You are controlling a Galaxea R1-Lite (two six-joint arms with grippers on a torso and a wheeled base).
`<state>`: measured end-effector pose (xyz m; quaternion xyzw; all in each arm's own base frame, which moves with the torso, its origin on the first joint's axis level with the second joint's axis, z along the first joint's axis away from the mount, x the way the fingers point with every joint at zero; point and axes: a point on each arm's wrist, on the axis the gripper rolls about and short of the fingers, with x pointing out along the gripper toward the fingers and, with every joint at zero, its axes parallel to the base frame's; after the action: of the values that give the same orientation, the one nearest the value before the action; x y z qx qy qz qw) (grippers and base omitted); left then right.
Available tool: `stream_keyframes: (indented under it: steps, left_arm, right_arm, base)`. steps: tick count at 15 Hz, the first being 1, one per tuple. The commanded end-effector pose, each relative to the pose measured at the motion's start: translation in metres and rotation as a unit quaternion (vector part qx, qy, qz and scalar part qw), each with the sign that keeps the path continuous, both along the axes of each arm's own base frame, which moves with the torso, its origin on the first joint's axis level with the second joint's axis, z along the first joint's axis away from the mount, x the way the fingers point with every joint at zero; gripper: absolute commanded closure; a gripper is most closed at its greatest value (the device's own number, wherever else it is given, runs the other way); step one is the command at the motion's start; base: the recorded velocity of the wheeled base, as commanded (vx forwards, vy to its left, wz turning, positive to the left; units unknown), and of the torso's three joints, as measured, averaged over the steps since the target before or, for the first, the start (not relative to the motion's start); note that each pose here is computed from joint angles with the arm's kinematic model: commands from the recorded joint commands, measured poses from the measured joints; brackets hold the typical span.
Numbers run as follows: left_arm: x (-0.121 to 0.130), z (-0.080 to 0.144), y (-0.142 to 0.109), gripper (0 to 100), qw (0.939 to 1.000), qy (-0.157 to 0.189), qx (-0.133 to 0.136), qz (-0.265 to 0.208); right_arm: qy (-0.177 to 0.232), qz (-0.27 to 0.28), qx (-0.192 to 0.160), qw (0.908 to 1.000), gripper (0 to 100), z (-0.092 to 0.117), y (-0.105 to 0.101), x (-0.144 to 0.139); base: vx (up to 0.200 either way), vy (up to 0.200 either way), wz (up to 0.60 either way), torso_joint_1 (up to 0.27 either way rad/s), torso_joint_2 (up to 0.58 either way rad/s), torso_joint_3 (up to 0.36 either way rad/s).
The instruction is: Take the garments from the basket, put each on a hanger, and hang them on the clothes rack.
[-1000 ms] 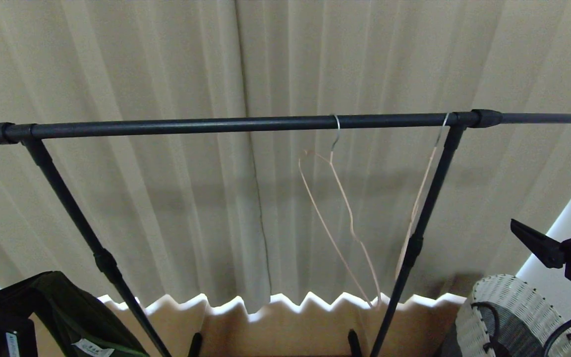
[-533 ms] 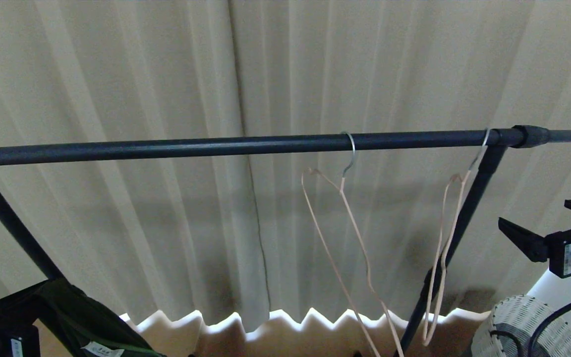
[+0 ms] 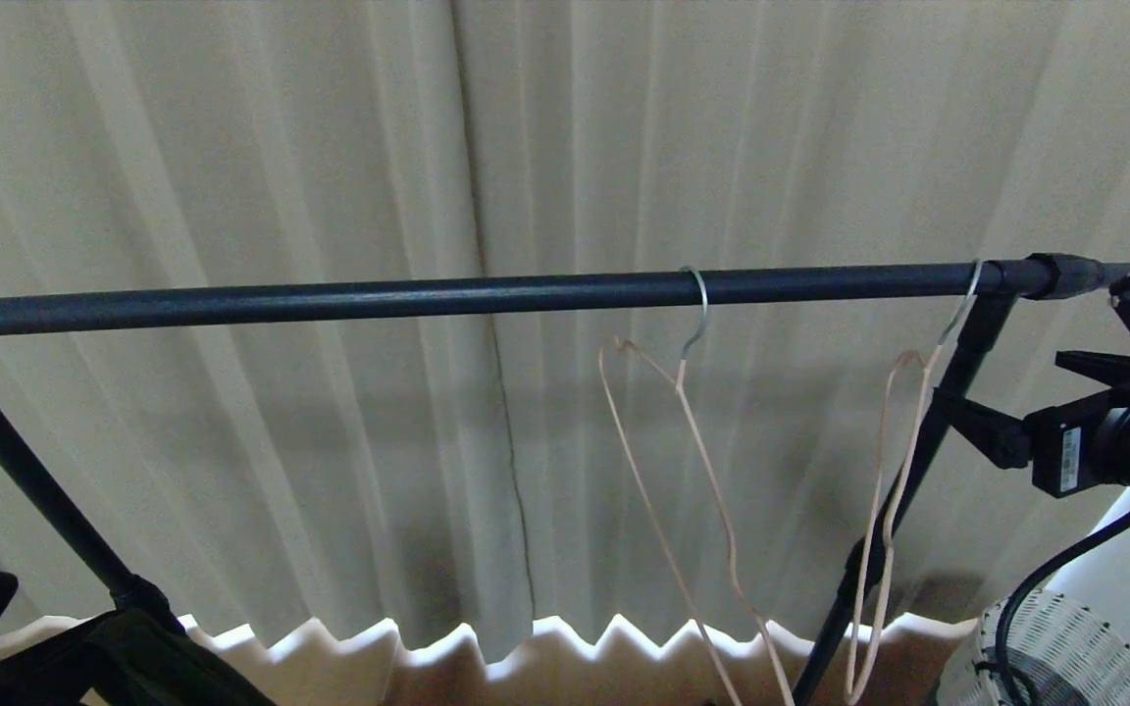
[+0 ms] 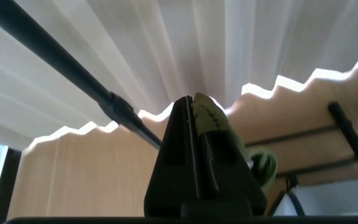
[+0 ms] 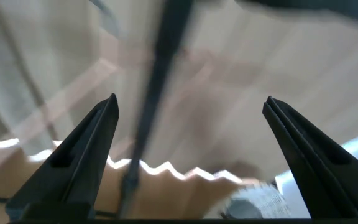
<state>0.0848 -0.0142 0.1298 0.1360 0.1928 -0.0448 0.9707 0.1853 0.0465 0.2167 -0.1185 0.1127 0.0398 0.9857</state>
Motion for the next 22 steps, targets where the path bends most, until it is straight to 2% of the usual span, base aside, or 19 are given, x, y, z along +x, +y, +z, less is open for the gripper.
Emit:
stream_keyframes:
  steps: [1,9,16,22]
  left_arm:
    - [-0.002,0.000,0.000,100,1.0000,-0.005,0.000,0.000]
    - [-0.006,0.005,0.001,100,0.9996,-0.028,-0.003,-0.002]
    - [-0.005,0.008,0.001,100,0.9994,-0.033,-0.005,-0.003]
    - [-0.005,0.008,0.001,100,0.9995,-0.032,-0.005,-0.001]
  right_arm:
    - [0.012,0.030,-0.004,0.9995,0,-0.004,0.014,0.005]
    - [0.012,0.036,-0.004,0.9993,0,-0.009,0.010,-0.014]
    - [0.016,0.037,-0.004,0.9992,0,-0.012,0.009,-0.016]
    - [0.008,0.038,0.000,0.9992,0,-0.009,0.010,-0.016]
  base:
    - [0.000,0.000,0.00,0.000,0.00,0.000]
    - [0.000,0.000,0.00,0.000,0.00,0.000]
    - [-0.200,0.000,0.00,0.002,0.00,0.001]
    - [0.000,0.000,0.00,0.000,0.00,0.000]
